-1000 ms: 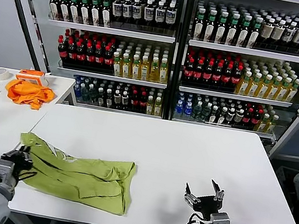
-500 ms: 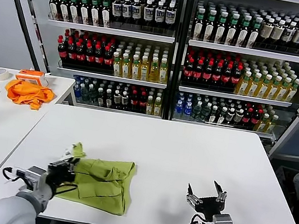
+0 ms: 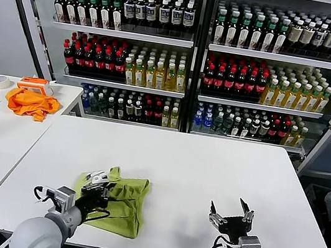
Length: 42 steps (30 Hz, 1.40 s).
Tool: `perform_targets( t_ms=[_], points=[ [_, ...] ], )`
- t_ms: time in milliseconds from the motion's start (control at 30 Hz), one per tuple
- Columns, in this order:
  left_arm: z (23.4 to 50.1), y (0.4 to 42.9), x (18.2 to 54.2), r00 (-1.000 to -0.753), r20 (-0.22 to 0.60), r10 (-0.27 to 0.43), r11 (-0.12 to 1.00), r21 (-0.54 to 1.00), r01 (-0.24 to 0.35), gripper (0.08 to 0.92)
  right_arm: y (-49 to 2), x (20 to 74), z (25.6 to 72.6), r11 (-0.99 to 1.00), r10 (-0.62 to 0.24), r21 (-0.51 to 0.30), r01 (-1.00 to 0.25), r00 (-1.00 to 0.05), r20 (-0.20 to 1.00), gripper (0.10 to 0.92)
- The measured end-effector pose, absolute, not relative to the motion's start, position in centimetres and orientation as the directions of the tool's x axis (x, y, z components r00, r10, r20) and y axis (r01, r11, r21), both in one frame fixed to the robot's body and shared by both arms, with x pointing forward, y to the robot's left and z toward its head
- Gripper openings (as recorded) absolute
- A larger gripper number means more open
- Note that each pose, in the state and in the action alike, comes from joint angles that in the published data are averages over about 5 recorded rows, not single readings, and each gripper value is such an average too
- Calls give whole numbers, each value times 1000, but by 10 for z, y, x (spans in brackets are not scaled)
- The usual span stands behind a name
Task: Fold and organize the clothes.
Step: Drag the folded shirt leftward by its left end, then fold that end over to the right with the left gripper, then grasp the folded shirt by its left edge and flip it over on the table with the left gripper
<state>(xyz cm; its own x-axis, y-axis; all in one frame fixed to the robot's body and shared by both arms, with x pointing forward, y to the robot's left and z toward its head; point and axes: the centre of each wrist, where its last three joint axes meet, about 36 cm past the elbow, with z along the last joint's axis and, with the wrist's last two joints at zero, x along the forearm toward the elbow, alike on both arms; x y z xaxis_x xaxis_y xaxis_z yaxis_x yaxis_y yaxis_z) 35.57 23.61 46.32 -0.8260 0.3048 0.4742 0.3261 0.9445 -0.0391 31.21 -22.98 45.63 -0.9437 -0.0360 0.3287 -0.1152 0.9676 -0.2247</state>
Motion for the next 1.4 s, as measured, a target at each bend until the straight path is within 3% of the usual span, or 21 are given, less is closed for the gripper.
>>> perform_targets(
  t_ms=[533,800,967,1067,1200,1400],
  points=[
    [451,216,371,-792,487,368,927,-123,355,127,-231,313,458,967,-38,-224,-120,-940,340,823],
    [460,206,371,-777,447,442,897,-233,376,344,-232,315,460,967,-41,-223,-124,-938,343,823],
    [477,211,368,-799,372,472,879,-270,393,483,-233,318,462,967,-42,-223,-124,-940,340,823],
    [482,224,369,-828,345,443,894,-245,376,570,-233,319,461,968,-46,-217,-126,-940,339,823],
    [476,249,372,-866,360,346,938,-162,307,691,-231,320,459,969,-53,-208,-131,-937,344,823],
    [449,275,371,-881,426,208,978,-58,203,813,-232,321,458,969,-54,-209,-133,-936,346,823]
  ],
)
